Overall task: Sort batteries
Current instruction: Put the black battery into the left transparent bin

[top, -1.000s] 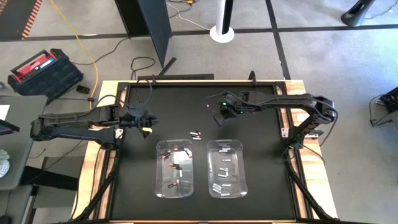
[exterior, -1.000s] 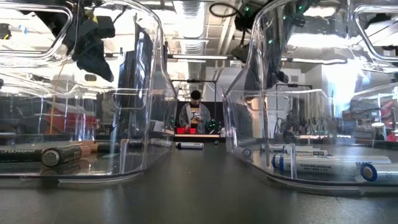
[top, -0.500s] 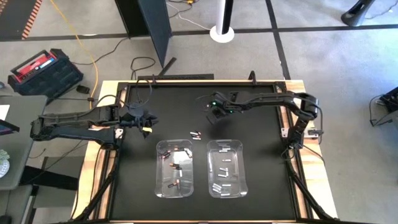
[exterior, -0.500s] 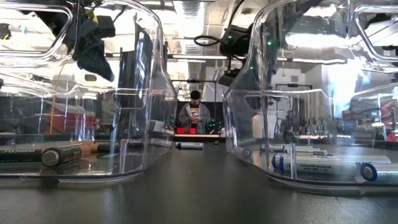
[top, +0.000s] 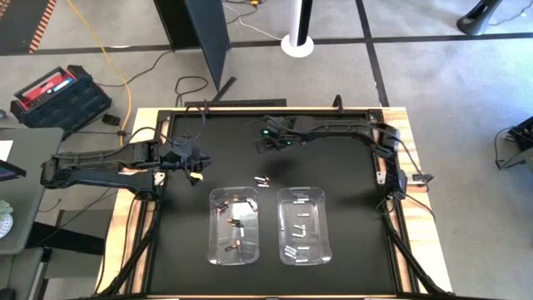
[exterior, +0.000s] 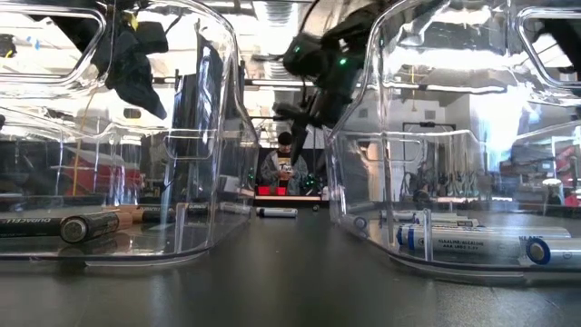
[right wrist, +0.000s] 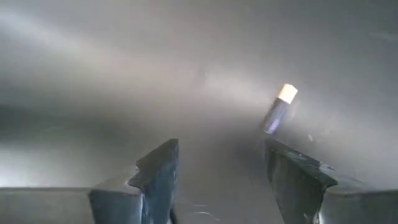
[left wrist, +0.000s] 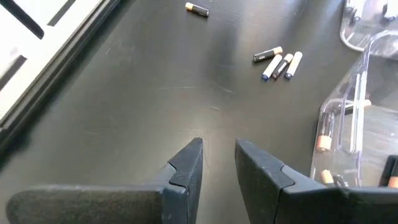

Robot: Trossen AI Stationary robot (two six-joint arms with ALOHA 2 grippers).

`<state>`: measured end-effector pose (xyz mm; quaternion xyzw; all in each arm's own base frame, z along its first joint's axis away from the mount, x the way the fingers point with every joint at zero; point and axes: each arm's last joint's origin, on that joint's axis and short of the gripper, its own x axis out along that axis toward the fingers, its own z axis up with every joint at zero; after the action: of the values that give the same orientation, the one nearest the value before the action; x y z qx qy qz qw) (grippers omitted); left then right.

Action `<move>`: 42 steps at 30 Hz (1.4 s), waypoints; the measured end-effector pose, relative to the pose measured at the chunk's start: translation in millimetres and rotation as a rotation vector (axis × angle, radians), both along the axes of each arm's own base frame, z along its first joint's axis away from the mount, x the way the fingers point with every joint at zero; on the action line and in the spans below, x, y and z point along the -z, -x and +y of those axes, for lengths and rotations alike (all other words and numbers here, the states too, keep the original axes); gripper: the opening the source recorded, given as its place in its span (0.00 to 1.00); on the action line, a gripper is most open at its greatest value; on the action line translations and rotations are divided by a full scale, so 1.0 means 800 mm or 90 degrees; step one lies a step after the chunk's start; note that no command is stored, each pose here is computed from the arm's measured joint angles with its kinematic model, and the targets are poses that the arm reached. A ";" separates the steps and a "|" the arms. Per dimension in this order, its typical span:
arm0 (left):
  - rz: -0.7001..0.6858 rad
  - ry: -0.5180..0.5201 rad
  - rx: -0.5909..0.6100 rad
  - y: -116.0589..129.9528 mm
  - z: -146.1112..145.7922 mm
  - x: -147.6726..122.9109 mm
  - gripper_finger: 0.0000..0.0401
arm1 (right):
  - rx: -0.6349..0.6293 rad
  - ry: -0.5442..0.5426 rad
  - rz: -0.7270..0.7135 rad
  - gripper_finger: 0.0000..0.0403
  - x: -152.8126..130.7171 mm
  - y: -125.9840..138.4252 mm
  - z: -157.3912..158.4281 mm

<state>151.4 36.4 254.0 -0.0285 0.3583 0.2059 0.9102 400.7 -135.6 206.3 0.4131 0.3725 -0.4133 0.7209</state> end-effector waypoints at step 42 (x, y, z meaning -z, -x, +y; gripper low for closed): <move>0.061 -0.019 0.031 0.006 -0.001 0.006 0.23 | 0.207 -0.097 0.138 0.53 0.066 -0.030 -0.064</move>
<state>146.6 35.5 249.0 0.0034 0.3987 0.1902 0.8971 425.0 -187.1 153.8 0.4743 0.4063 -0.5368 0.5673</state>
